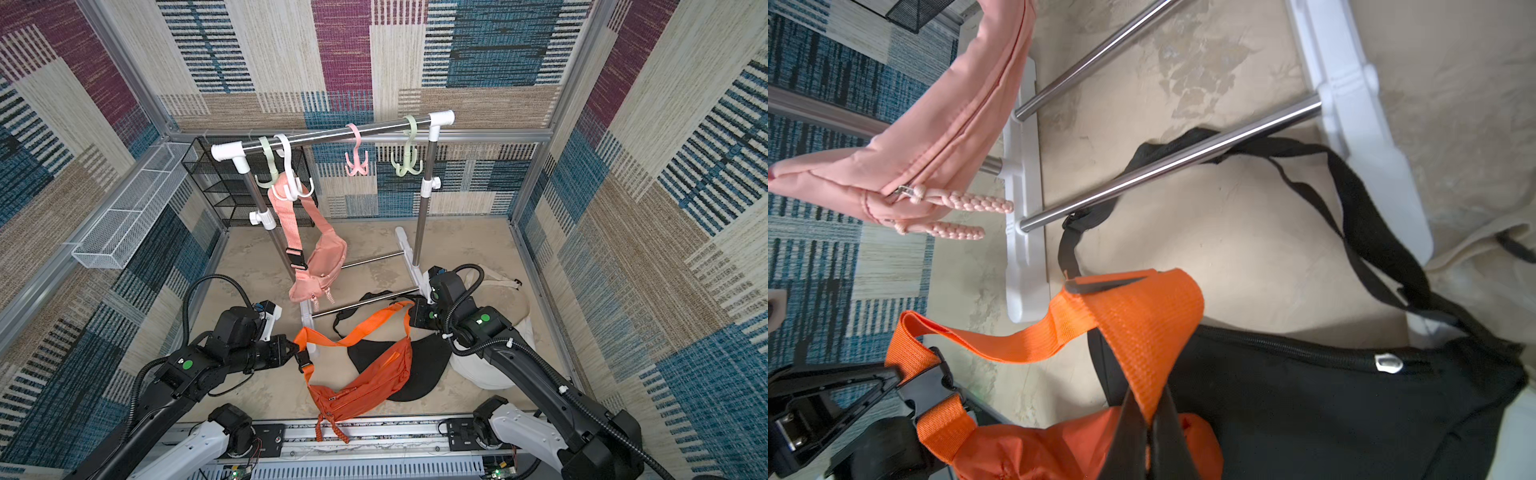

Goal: Take the bag off the hook
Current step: Place the bag inside the bag.

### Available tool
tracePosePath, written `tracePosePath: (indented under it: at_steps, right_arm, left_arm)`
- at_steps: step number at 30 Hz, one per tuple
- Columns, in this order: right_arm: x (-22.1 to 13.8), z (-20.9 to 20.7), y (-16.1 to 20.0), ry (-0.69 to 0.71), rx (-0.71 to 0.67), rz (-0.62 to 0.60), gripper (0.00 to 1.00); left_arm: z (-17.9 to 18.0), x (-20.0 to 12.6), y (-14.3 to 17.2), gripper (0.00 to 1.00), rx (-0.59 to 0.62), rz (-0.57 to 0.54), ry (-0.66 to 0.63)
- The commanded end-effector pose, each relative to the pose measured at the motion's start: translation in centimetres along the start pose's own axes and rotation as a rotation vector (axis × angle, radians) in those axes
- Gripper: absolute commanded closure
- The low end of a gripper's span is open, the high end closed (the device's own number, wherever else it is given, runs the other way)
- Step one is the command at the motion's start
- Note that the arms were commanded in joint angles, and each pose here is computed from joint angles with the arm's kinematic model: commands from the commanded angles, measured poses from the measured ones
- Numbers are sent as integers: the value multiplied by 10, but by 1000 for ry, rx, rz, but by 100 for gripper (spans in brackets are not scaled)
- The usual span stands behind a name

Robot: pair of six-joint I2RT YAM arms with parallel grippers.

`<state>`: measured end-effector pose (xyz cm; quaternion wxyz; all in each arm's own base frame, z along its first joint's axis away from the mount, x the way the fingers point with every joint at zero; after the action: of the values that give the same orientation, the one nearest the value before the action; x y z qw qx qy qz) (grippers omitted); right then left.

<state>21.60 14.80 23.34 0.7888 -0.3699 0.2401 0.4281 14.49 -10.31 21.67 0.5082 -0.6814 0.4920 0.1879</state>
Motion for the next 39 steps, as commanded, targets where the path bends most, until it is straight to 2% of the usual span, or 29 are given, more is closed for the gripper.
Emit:
tracePosePath:
  at_steps: [1,9,19,26,35,39]
  right_arm:
    - [6,7,-15,-11,-44,-91,95]
    - [25,5,-21,7,-68,-113,92]
    - [31,-10,-38,207,-73,-197,92]
    - [31,-24,-41,250,-45,-201,91]
    - [30,-35,-41,272,-18,-199,85]
    - [29,-37,-43,289,-15,-205,84]
  left_arm:
    - [2,3,-12,100,-22,-71,-35]
    - [9,5,-20,100,-32,-124,-101]
    - [6,18,-36,100,-18,-134,-111]
    - [5,16,-39,87,-3,-156,-112]
    - [4,10,-39,55,10,-165,-112]
    - [4,7,-38,55,12,-175,-115]
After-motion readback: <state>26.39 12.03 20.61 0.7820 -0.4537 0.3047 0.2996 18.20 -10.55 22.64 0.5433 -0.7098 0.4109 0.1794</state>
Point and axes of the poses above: each gripper's point midway between its finger pads, its own x axis out along the fingers, its own z axis along the line the jaws close on, y = z × x, the point moved 7 cm from there along -x, back along the fingers, and after that the axes turned 11 degrees about x, right-handed, at the moved point
